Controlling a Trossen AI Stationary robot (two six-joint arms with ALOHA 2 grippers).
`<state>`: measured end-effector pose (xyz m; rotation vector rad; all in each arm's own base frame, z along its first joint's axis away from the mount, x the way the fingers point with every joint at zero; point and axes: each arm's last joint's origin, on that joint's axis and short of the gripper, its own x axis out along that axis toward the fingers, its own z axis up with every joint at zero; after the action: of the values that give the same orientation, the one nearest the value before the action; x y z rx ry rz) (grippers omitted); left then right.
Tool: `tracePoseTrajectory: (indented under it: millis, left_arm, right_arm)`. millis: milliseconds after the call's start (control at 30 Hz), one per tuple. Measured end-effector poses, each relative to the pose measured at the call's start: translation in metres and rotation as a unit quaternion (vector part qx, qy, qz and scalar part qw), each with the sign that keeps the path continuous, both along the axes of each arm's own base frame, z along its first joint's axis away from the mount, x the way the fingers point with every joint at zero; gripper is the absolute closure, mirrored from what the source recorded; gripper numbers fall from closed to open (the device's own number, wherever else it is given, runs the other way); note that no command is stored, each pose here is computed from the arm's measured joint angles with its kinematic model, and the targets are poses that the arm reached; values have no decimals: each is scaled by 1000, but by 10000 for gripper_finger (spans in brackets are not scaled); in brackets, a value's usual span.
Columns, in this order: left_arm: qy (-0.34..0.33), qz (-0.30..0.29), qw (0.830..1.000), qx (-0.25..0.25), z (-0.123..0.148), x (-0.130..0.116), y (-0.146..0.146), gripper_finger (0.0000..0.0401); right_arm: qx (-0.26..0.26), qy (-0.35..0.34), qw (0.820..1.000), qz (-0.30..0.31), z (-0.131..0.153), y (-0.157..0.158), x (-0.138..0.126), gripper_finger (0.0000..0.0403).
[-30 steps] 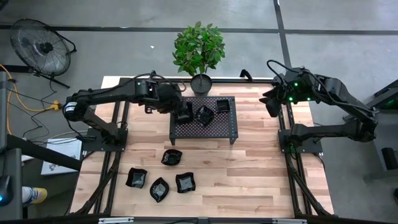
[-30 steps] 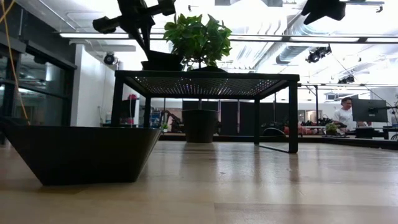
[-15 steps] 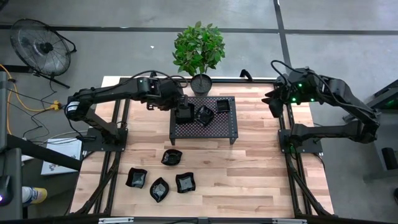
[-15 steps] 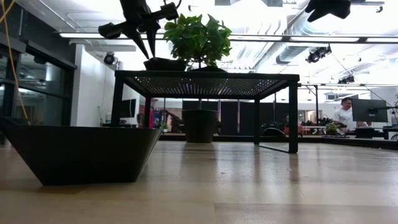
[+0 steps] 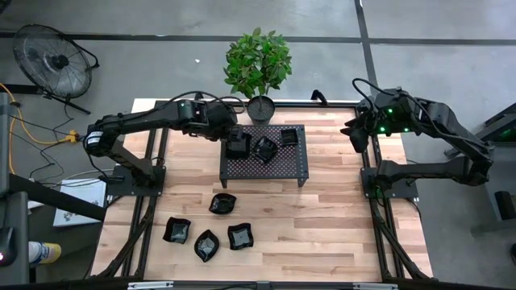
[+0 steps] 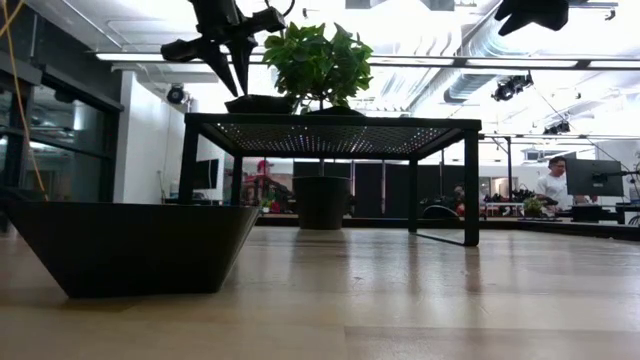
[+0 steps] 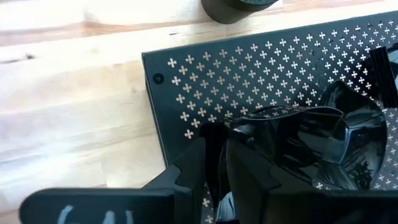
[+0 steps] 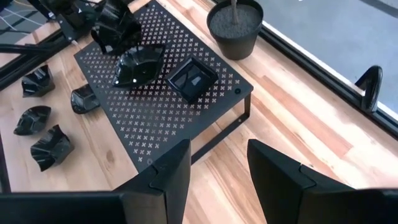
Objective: Pick & Place Mini shaped plates
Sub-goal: Stack the black distorted square plate on top of the other black distorted square plates on the shelf
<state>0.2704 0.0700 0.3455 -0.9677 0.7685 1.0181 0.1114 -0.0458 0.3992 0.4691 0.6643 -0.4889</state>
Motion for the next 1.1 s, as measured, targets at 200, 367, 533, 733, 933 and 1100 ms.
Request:
tracePoseTrajectory:
  millis: [200, 367, 533, 733, 933, 1100]
  left_arm:
    - [-18, -46, 999, -7, 2, 2, 9, 338]
    - [-36, -71, 997, -15, 3, 6, 8, 338]
    - [-41, -95, 995, -12, 8, 8, 3, 338]
    - [-43, -106, 989, 98, 38, 4, 5, 339]
    - [-3, -121, 983, 136, 30, 17, 9, 339]
    - [48, -118, 981, 144, 5, 35, 15, 339]
  right_arm:
    - [13, 17, 1000, 6, -3, 2, -2, 249]
    - [16, 24, 1000, 6, -4, 2, -3, 249]
    - [16, 24, 1000, 6, -4, 2, -3, 249]
    - [16, 23, 1000, 6, -4, 2, -3, 249]
    - [17, 23, 1000, 6, -4, 2, -3, 249]
    - [18, 23, 1000, 6, -4, 2, -3, 249]
